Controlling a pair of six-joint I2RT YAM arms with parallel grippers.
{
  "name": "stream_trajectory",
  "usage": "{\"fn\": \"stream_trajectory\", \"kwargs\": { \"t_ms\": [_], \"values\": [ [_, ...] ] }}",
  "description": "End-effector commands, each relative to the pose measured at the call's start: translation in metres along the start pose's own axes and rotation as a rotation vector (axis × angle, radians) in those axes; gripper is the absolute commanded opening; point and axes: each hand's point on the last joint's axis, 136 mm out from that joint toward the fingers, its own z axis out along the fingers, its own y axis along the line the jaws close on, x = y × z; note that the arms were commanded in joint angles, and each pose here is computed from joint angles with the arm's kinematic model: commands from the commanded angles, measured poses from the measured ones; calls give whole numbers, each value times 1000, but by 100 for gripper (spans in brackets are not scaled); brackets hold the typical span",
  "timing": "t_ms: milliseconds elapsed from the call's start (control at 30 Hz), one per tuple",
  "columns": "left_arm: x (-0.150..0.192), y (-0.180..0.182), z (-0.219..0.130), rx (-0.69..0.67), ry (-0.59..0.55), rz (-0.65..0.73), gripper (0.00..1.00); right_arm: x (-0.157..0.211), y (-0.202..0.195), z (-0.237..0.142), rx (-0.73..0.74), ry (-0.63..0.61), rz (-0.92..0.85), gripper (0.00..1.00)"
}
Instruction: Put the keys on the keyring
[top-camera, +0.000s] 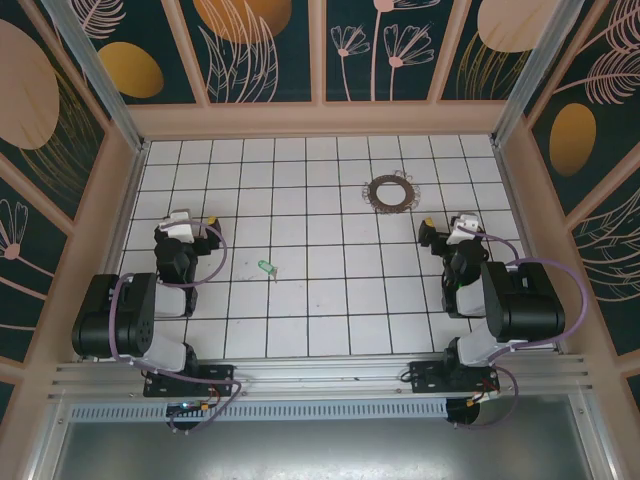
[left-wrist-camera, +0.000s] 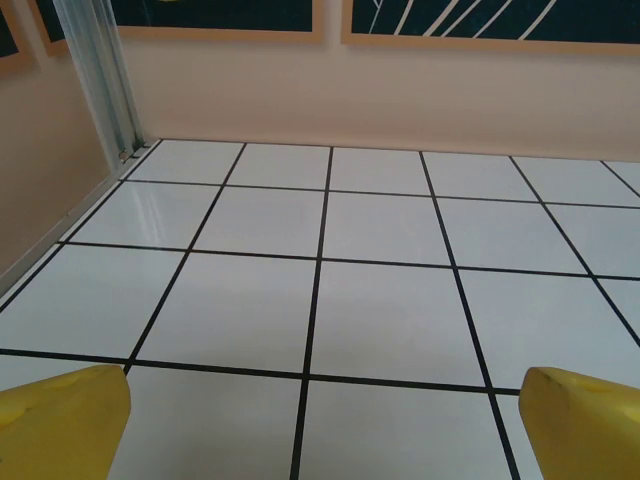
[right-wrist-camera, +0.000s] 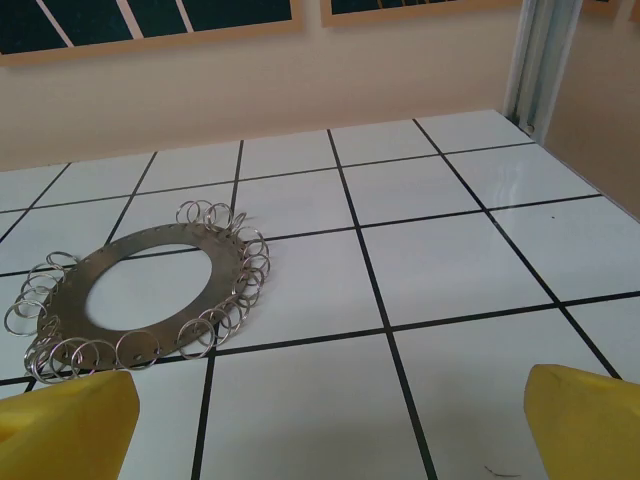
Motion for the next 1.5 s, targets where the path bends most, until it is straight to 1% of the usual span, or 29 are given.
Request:
{"fn": "stream_trajectory", "kwargs": {
  "t_ms": [0, 1467],
  "values": [
    [-19, -2, 4, 0, -70, -21, 99, -21, -1, 5, 18, -78, 19, 99],
    [-17, -2, 4, -1, -65, -22, 99, -20, -4, 7, 23, -68, 37, 99]
  ]
}}
